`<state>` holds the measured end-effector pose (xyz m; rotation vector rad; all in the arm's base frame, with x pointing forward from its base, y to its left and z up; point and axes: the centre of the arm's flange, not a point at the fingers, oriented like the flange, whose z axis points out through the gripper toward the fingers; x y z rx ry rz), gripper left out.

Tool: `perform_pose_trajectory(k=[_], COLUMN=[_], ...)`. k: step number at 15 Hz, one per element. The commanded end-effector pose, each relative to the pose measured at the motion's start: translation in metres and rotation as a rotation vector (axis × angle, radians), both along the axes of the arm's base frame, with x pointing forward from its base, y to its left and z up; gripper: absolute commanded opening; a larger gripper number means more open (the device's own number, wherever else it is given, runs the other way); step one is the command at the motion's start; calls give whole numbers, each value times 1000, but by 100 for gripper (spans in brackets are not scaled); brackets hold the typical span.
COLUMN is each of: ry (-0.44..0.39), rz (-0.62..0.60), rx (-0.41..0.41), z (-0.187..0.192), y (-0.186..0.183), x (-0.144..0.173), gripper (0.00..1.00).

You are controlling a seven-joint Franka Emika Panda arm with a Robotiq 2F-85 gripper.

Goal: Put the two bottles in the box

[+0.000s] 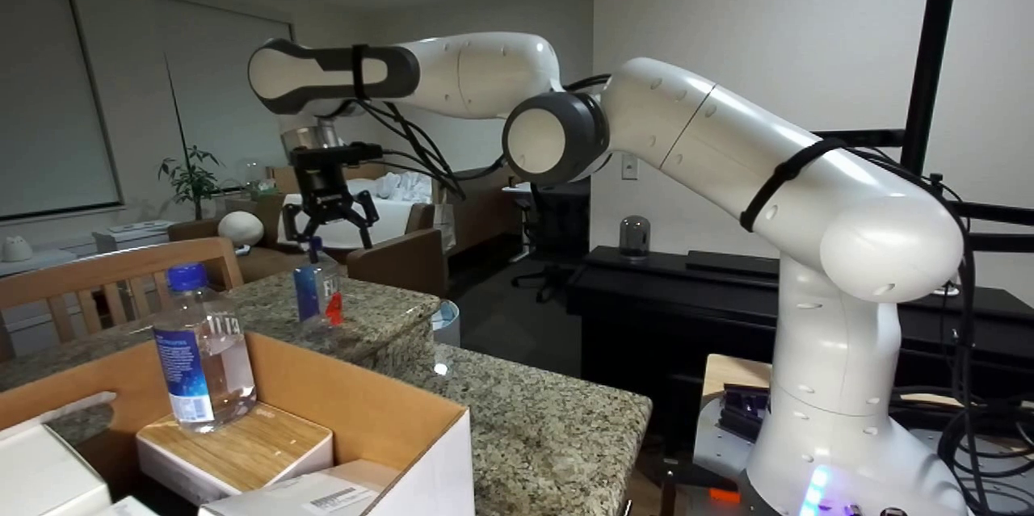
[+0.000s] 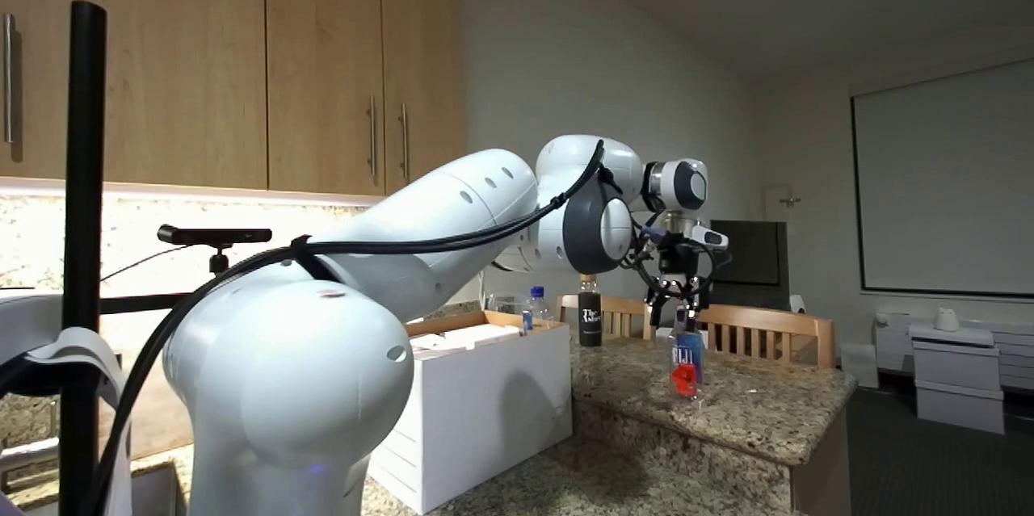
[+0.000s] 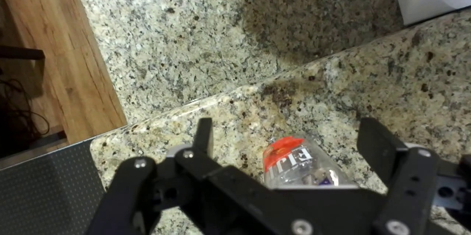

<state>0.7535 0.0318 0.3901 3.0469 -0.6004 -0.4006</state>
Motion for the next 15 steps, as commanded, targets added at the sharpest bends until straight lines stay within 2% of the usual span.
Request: perform_pose_trajectory(k=[1, 3, 10, 11, 12, 15], ry=[-46, -105, -270, -285, -300, -328], rz=[12, -1, -50, -55, -60, -72], rx=[88, 106, 65, 64, 60, 42], z=[23, 24, 21, 22, 22, 23], y=[-2, 1, 9, 9, 9, 9], x=[62, 63, 82, 84, 86, 88], gripper=[100, 100, 100, 75, 74, 53])
